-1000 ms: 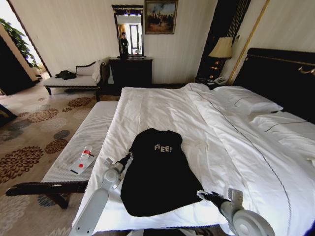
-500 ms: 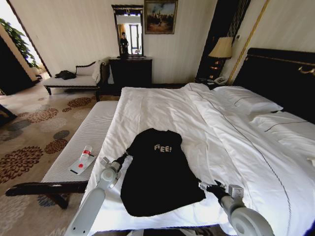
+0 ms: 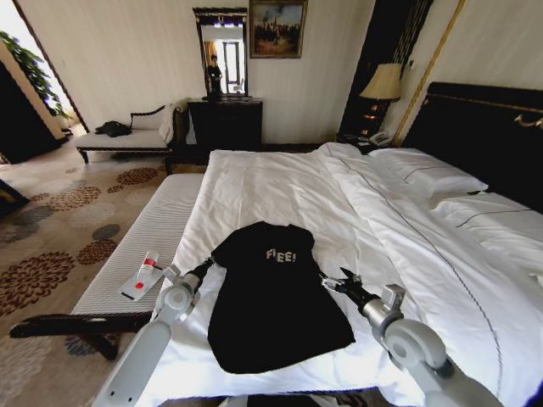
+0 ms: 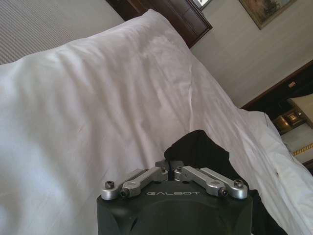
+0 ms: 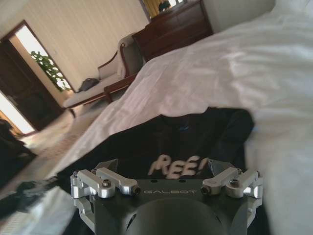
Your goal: Fold the clothes on the bed.
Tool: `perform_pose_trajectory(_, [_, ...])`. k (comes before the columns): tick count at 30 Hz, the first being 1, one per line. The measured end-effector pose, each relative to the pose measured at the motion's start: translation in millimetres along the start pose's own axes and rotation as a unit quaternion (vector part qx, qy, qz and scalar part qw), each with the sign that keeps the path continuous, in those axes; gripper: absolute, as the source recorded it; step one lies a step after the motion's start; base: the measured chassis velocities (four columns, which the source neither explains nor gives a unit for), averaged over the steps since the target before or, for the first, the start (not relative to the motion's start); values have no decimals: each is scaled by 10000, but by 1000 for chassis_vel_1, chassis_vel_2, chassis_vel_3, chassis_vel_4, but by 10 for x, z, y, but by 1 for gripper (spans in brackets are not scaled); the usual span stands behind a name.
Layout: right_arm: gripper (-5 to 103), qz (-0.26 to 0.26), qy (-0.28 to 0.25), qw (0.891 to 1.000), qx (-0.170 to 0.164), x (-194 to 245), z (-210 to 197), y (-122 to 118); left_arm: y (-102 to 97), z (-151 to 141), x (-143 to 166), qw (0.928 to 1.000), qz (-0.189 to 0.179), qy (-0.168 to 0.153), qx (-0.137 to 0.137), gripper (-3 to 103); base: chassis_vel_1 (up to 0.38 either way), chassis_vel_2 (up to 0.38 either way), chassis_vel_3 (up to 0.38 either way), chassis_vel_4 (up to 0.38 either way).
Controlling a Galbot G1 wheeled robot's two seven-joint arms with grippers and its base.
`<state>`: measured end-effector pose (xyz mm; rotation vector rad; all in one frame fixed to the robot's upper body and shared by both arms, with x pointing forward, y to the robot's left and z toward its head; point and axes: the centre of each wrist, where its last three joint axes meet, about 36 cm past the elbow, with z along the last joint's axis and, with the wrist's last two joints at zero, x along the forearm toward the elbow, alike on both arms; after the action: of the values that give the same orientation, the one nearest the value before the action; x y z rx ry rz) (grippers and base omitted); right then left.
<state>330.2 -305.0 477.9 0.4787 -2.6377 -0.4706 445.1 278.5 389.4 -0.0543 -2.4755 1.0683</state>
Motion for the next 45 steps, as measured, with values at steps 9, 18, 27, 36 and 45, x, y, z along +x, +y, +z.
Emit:
perform_pose_trajectory(9, [100,-542,862,9775,-1848,-468,-28,-158,12,-25,18,9999,-19,34,-159,0,0,0,0,0])
perform_pose_trajectory(18, [100,-400,904,9716,-2151,-879,18,-383,0,-51,39,9997,6,52,-231,0,0,0,0,0])
perform_pose_trajectory(27, [100,-221,1001,9743,-2005,-1087,24,-518,10,-47,90,9996,33,81,-280,0,0,0,0,0])
perform_pose_trajectory(36, [100,9,961,9759,-1961,-1195,166,-665,34,-29,78,9995,34,101,-313,0,0,0,0,0])
perform_pose_trajectory(45, [100,126,964,9742,-2034,-1258,205,-773,26,-30,69,9994,42,104,-319,0,0,0,0,0])
